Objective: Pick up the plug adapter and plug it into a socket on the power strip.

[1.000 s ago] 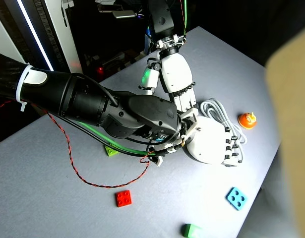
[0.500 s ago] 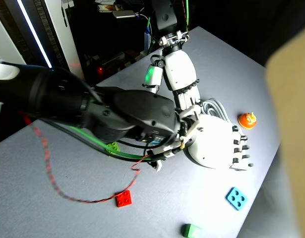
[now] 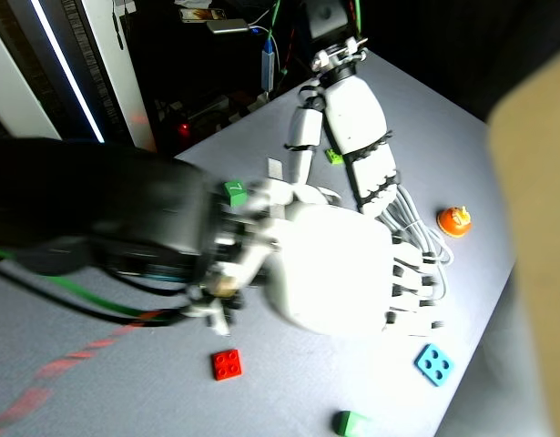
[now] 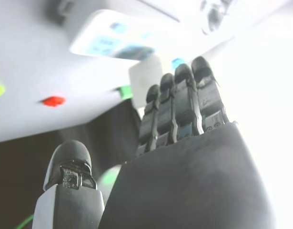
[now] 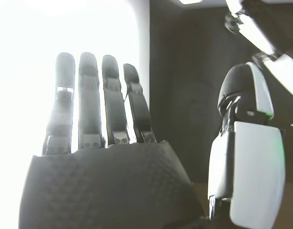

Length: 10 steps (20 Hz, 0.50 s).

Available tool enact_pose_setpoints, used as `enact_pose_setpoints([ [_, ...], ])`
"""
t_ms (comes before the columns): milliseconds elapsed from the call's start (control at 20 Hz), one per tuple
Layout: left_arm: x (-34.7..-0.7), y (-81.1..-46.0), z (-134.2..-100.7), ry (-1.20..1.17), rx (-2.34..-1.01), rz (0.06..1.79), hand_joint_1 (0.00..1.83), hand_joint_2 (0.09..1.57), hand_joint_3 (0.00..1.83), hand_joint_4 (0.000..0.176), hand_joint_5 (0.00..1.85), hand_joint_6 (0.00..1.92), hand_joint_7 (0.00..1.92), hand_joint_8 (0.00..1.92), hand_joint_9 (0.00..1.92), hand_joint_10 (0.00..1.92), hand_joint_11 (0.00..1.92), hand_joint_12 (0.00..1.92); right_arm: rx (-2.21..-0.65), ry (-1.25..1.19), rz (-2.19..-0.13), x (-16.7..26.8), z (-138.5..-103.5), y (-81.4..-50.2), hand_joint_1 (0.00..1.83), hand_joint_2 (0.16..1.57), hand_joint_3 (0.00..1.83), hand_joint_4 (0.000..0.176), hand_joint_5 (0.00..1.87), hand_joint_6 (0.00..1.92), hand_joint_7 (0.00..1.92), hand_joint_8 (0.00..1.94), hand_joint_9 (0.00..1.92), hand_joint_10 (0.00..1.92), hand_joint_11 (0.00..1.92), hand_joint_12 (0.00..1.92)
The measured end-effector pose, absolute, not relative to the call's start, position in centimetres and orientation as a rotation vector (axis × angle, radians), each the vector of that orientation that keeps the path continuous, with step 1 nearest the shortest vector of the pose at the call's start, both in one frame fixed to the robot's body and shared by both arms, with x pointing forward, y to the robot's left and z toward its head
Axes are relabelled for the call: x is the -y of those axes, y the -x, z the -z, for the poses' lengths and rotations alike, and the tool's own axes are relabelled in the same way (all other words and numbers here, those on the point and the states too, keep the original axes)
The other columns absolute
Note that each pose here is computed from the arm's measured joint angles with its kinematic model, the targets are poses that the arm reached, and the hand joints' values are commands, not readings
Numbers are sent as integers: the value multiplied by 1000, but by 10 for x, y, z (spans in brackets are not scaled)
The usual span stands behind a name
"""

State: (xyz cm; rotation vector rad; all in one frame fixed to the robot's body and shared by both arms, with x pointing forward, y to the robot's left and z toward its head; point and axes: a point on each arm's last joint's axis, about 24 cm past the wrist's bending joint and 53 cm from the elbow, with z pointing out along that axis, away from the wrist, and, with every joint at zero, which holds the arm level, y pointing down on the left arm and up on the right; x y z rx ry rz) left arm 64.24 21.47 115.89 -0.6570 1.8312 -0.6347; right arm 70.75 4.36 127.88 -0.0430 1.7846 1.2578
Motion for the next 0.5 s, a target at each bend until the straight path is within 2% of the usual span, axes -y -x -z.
enact_pose_setpoints([
  [50, -216, -644, -1163, 655, -1824, 641, 0, 1173, 2, 0, 100, 1, 134, 3, 122, 5, 0, 331, -1790, 21, -1272, -38, -1279, -702, 478, 926, 0, 0, 325, 3, 379, 2, 386, 7, 7, 1018],
  [100, -215, -644, -1167, 646, -1820, 647, 0, 1204, 0, 0, 171, 4, 177, 2, 154, 4, 0, 458, -1794, 1, -1284, -34, -1279, -699, 419, 975, 6, 0, 360, 6, 414, 4, 427, 10, 46, 1013],
  [150, -216, -645, -1171, 639, -1815, 654, 0, 1211, 0, 0, 187, 4, 187, 1, 161, 3, 0, 495, -1798, -22, -1284, -27, -1279, -694, 406, 986, 8, 0, 367, 6, 421, 4, 436, 11, 54, 1012],
  [250, -222, -644, -1175, 638, -1811, 652, 0, 1212, 0, 0, 190, 3, 189, 1, 163, 3, 0, 504, -1805, -56, -1280, -18, -1278, -688, 402, 990, 7, 0, 369, 5, 423, 3, 439, 9, 57, 1010],
  [300, -226, -644, -1178, 633, -1808, 649, 41, 1252, 3, 0, 325, 12, 348, 17, 330, 17, 5, 771, -1808, -67, -1268, -13, -1277, -684, 431, 1017, 5, 0, 566, 39, 630, 24, 613, 45, 192, 1079],
  [350, -230, -645, -1182, 628, -1804, 651, 159, 1274, 2, 0, 484, 21, 549, 23, 532, 40, 132, 898, -1809, -70, -1254, -10, -1276, -681, 446, 1025, 2, 0, 751, 65, 815, 44, 765, 82, 335, 1184],
  [500, -235, -645, -1195, 573, -1799, 652, 196, 1278, 0, 0, 535, 6, 612, 5, 599, 18, 164, 938, -1816, -77, -1224, -3, -1273, -671, 452, 1027, 0, 0, 824, 19, 882, 8, 822, 54, 376, 1210],
])
